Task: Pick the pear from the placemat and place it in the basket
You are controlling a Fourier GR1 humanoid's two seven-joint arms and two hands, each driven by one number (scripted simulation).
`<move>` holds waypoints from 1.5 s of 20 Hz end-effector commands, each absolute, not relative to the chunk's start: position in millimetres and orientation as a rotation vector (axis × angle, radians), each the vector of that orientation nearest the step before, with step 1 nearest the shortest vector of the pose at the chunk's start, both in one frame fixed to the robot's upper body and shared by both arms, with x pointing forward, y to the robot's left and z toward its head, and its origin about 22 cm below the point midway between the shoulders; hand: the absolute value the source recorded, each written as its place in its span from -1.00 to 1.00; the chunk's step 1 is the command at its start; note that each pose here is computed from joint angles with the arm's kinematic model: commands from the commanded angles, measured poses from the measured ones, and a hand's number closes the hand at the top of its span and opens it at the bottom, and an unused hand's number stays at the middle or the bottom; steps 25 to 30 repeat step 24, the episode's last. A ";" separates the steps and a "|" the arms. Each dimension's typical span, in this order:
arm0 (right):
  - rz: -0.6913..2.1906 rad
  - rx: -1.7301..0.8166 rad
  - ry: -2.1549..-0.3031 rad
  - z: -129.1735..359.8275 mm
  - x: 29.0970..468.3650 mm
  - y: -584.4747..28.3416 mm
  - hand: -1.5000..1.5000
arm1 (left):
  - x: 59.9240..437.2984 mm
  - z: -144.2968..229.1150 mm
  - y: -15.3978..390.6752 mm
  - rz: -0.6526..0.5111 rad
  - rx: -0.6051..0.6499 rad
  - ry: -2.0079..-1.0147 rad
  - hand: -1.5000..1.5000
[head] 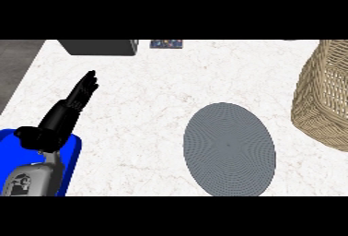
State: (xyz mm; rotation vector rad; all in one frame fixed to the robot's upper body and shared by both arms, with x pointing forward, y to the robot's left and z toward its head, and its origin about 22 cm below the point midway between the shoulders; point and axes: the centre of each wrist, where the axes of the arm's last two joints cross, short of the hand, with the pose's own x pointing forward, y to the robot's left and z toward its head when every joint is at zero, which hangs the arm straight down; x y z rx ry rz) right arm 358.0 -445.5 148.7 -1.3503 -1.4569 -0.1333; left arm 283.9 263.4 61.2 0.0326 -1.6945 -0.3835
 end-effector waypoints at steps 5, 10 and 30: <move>-0.286 -1.366 -1.490 119.4 356.8 -468.0 -1.00 | 287.9 72.8 271.7 -0.385 0.021 -1.694 0.00; -0.230 -1.359 -1.543 154.0 358.2 -493.2 -1.00 | 285.4 65.0 257.3 -0.409 0.031 -1.710 0.00; -0.576 -1.105 -1.608 191.8 321.2 -539.3 -1.00 | 286.0 66.0 252.7 -0.386 0.031 -1.694 0.00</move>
